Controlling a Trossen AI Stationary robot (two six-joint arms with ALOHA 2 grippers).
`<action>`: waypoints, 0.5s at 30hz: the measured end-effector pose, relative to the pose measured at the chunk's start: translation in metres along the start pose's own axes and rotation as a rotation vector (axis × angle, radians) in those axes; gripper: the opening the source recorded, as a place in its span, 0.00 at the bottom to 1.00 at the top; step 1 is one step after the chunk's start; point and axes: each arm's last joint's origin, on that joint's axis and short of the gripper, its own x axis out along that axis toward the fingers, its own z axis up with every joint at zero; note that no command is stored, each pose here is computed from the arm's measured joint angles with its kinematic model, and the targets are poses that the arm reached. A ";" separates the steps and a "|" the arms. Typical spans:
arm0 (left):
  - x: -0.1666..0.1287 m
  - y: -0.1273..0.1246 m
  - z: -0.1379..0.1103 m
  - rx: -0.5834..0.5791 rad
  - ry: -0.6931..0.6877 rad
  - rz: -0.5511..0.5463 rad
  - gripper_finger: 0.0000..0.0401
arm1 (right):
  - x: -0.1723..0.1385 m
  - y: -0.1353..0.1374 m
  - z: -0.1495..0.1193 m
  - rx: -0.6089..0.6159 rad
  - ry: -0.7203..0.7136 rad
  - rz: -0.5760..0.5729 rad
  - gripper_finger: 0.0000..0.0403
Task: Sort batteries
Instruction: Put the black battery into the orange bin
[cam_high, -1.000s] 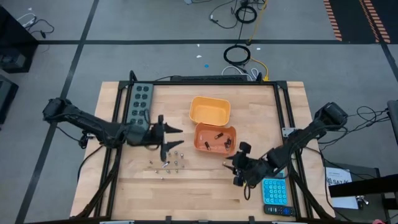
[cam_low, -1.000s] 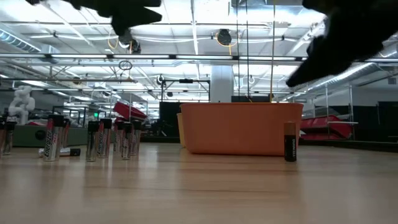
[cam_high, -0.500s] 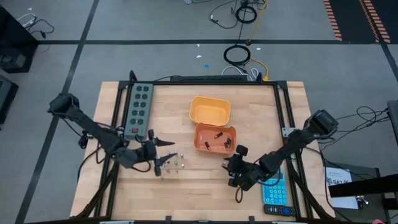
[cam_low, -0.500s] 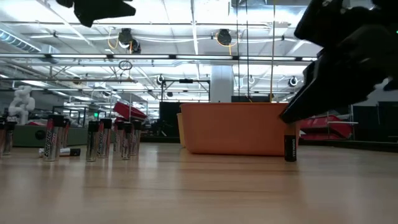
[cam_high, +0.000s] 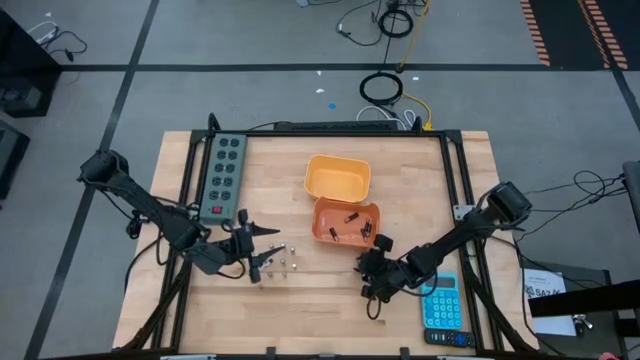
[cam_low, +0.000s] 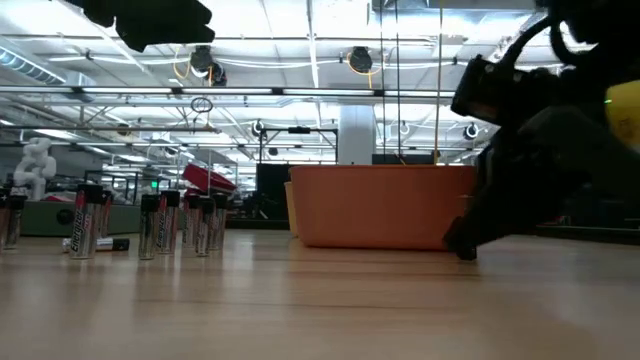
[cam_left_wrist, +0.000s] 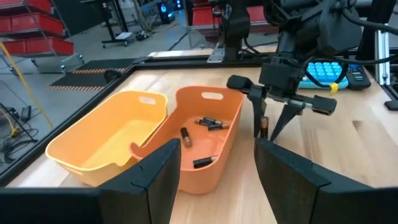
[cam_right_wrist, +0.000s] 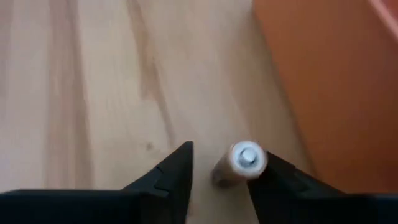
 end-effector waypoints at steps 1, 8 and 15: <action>0.000 0.000 -0.001 -0.005 0.005 0.001 0.53 | 0.001 0.001 0.000 0.002 -0.006 0.002 0.24; 0.000 0.000 -0.001 -0.038 0.009 -0.015 0.53 | -0.019 0.002 0.023 0.002 -0.108 0.092 0.07; 0.000 -0.001 -0.005 -0.102 0.049 -0.053 0.53 | -0.069 -0.015 0.072 -0.067 -0.346 0.116 0.07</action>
